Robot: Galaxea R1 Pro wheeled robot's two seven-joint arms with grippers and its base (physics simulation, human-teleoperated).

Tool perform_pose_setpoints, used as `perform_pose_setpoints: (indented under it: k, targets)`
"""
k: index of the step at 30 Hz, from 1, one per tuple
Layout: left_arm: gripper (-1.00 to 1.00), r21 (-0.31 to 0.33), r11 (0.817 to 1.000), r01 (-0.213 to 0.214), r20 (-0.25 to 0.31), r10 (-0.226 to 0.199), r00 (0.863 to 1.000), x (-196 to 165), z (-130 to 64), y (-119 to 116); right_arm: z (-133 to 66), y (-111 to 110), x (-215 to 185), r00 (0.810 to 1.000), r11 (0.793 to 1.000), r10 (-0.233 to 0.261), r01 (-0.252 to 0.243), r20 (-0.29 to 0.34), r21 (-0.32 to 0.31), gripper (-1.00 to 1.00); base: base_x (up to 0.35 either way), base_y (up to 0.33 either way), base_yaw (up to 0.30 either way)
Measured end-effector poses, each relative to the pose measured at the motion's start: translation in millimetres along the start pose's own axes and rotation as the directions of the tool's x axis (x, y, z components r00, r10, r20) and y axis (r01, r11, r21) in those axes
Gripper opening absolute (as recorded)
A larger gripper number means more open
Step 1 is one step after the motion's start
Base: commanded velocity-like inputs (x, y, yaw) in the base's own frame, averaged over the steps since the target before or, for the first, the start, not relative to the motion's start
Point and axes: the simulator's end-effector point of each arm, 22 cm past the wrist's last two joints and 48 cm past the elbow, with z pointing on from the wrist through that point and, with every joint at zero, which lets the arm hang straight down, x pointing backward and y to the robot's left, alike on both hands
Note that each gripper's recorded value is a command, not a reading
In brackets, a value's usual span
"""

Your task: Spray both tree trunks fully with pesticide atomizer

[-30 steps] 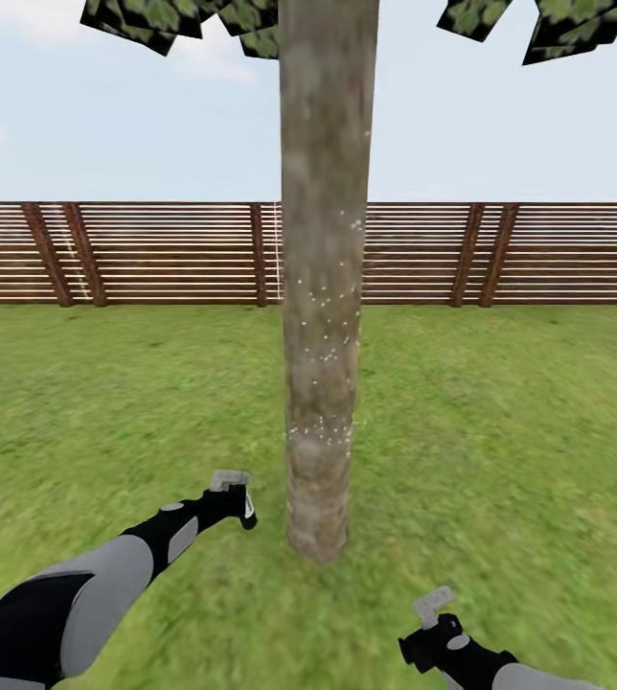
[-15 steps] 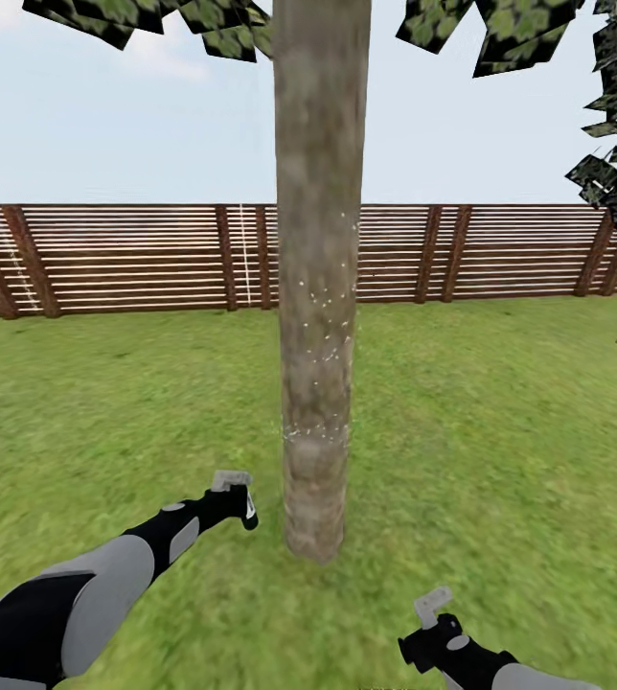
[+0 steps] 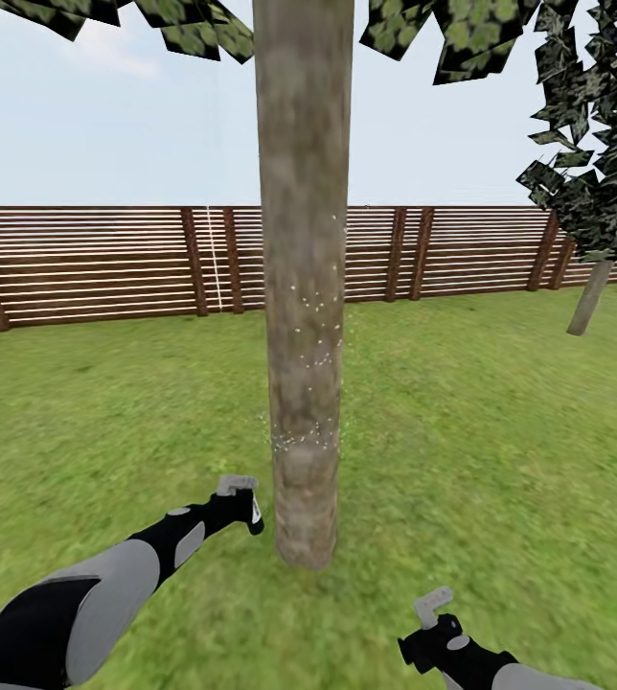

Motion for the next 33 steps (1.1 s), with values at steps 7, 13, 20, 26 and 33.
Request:
perform_pose_setpoints:
  k: [7, 13, 20, 26, 33]
  targets:
    - [-1.0, 0.061, 0.996, 0.059, -0.114, -0.051, 0.992, -53, -7.8, -16, -0.2, -3, 4, 1.0, 1.0, -0.005, 0.005, -0.014, 0.006, 1.0, 0.001, 0.001, -0.002]
    - [-1.0, 0.086, 0.995, 0.054, -0.096, -0.046, 0.994, -142, -43.6, -31, -0.8, -4, 18, 0.997, 1.0, -0.004, 0.005, -0.076, 0.007, 1.0, 0.0, 0.0, 0.0]
    - [-1.0, 0.077, 0.995, 0.062, -0.114, -0.053, 0.992, -188, -84.3, -45, -0.9, -4, 19, 0.996, 1.0, -0.004, 0.005, -0.084, 0.007, 1.0, 0.0, 0.0, 0.0]
    - [-1.0, 0.088, 0.996, 0.014, -0.02, -0.012, 1.0, -264, -102.5, -58, -0.9, -5, 20, 0.996, 1.0, -0.004, 0.005, -0.085, 0.008, 1.0, 0.0, 0.0, 0.0]
    - [-1.0, 0.103, 0.995, -0.014, 0.015, 0.012, 1.0, -358, -119.8, -76, -1.0, -5, 20, 0.996, 1.0, -0.004, 0.005, -0.086, 0.009, 1.0, 0.0, 0.0, 0.0]
